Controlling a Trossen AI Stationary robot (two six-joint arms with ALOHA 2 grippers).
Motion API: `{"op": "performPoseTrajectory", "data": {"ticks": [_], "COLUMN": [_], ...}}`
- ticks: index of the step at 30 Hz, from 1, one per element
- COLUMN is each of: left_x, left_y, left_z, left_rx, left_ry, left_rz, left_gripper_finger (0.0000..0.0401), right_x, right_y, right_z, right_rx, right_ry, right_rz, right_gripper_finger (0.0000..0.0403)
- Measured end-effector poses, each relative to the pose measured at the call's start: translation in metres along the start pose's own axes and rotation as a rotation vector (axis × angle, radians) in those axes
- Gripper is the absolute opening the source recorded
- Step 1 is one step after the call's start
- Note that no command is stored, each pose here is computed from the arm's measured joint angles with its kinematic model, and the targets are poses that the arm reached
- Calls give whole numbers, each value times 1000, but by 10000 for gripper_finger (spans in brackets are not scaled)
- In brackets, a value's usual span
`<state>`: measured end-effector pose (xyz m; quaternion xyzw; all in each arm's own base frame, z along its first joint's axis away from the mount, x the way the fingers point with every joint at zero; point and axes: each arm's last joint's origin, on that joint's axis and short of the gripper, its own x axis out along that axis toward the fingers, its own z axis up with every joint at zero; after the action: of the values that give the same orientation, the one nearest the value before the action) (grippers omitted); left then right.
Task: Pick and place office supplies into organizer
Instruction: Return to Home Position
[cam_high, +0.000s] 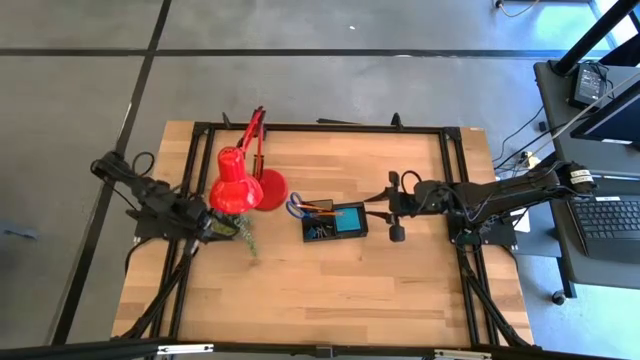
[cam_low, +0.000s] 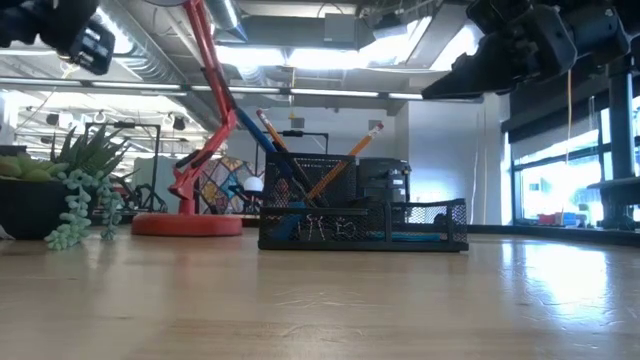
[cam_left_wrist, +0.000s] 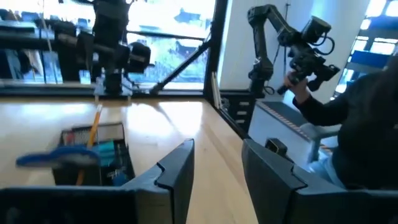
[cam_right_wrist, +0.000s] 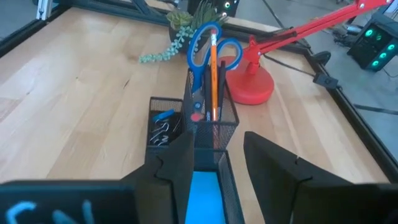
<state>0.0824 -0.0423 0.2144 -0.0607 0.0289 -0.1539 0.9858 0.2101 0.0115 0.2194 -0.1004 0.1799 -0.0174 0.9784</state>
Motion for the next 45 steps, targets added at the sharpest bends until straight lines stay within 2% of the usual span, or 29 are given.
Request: {"op": "performPoseTrajectory", "data": {"ticks": [4,8,12,14,18,20,23,25,29,35,42,45], "left_x": [-14,-15,-18,-19,-20,-21,-26,-28,-30,-29,-37,-41], "left_y": [5,12,20,23,26,30,38,43,50,57,68,71], "left_z": [-5,-9,-12,-12,-11,-10,-9,-8,-3,15,9,9], "left_rx": [-35,-5,17,20,16,10,-11,-18,-7,123,147,130], "left_ry": [9,36,39,22,14,-5,-52,-69,-86,-157,-74,-90], "left_rz": [41,245,520,602,664,762,967,1057,1118,1045,1198,1233], "left_gripper_finger": [130,130,130,130,130,130,130,130,130,130,130,130], "right_x": [0,0,0,1,1,1,1,1,1,2,2,2], "right_y": [0,0,-2,-4,-7,-9,-12,-14,-16,-18,-18,-18], "right_z": [-2,-3,-3,-4,-4,-5,-5,-5,-5,-6,-6,-6], "right_rx": [0,-3,3,5,10,15,22,24,25,34,34,34], "right_ry": [25,26,28,33,36,37,37,38,30,37,38,40], "right_rz": [4,5,-5,-13,-29,-40,-53,-59,-71,-80,-79,-79], "right_gripper_finger": [145,145,145,145,145,145,145,145,145,145,145,145]}}
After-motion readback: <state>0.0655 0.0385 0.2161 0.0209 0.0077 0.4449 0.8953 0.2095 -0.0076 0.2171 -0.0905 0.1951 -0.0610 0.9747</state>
